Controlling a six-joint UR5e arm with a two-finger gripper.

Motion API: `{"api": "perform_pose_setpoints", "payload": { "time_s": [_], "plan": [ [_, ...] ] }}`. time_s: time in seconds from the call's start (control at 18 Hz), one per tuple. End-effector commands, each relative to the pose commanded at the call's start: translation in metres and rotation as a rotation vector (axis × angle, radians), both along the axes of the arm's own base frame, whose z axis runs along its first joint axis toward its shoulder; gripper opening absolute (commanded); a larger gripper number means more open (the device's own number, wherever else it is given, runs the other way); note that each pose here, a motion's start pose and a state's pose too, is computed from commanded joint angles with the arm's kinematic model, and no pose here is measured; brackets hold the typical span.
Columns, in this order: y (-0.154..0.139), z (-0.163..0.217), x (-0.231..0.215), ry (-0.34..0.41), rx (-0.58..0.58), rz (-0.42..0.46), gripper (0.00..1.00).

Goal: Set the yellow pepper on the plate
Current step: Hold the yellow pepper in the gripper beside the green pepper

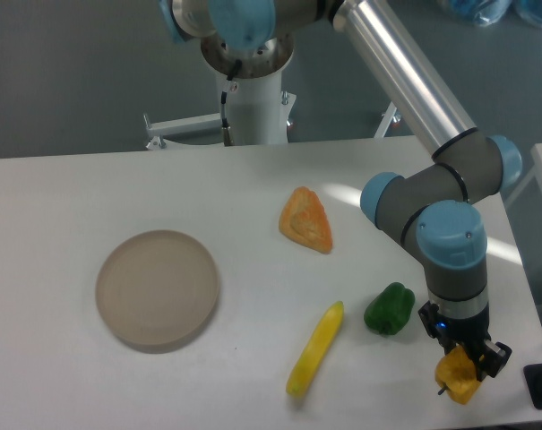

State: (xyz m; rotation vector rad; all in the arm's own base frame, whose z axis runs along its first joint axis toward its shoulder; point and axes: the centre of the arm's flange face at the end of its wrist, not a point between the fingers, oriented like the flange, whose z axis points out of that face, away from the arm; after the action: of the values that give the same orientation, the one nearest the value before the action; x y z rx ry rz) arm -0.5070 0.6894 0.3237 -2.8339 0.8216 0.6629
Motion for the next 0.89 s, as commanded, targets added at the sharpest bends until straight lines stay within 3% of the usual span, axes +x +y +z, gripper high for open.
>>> {"api": "perform_pose_setpoints", "payload": {
  "time_s": [0.89],
  "plan": [
    [-0.007,0.022,0.013,-0.001,0.007,-0.007,0.51]
  ]
}}
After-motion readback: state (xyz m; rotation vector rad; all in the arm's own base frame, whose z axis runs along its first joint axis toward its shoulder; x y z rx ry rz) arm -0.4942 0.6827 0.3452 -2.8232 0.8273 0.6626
